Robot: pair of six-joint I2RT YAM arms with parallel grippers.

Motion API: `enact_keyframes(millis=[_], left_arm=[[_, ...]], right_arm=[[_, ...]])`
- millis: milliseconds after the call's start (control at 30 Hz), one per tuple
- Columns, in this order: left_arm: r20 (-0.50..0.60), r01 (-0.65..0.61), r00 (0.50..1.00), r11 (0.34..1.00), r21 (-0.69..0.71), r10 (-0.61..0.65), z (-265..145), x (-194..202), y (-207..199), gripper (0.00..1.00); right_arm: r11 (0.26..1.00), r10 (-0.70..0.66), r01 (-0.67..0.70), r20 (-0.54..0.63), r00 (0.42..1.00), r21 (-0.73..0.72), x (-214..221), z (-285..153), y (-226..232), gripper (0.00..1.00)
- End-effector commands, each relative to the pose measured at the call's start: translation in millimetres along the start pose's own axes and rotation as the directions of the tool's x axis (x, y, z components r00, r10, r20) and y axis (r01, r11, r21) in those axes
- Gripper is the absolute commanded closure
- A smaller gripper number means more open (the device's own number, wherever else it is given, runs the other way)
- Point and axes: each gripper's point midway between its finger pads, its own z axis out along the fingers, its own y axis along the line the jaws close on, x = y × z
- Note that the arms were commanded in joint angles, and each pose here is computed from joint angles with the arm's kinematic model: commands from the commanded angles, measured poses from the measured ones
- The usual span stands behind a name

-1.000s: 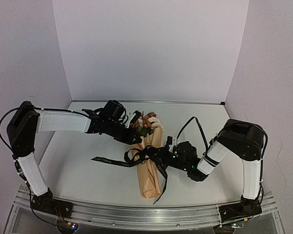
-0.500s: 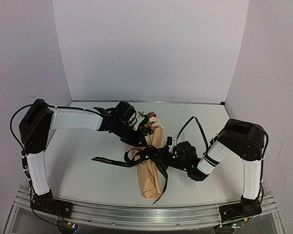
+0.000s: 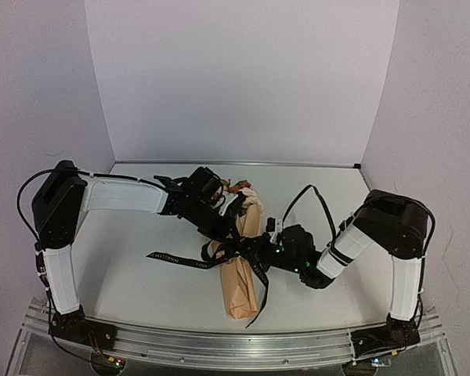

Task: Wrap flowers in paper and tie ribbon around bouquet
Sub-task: Cross the half-tied ribbon over the folded bouquet.

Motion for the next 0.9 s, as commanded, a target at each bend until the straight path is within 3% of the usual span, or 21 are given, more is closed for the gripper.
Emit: enact_keyframes(millis=[0, 233, 533, 867], left_arm=[[0.025, -0.034, 0.999, 0.999, 0.026, 0.033, -6, -3, -9, 0.91], [0.056, -0.013, 0.998, 0.999, -0.038, 0.015, -10, -4, 2, 0.91], [0.143, -0.013, 0.989, 0.996, -0.090, 0.026, -25, -17, 4, 0.72], [0.244, 0.047, 0.970, 0.992, -0.117, -0.018, -45, -28, 7, 0.72]], right_arm=[[0.995, -0.050, 0.053, 0.035, 0.998, -0.080, -12, 5, 37, 1.00], [0.991, -0.069, 0.073, 0.035, 0.997, -0.112, -14, 7, 49, 1.00], [0.987, -0.087, 0.087, 0.012, 0.996, -0.133, -10, 10, 53, 1.00], [0.989, -0.084, 0.086, 0.016, 0.996, -0.117, -13, 10, 46, 1.00]])
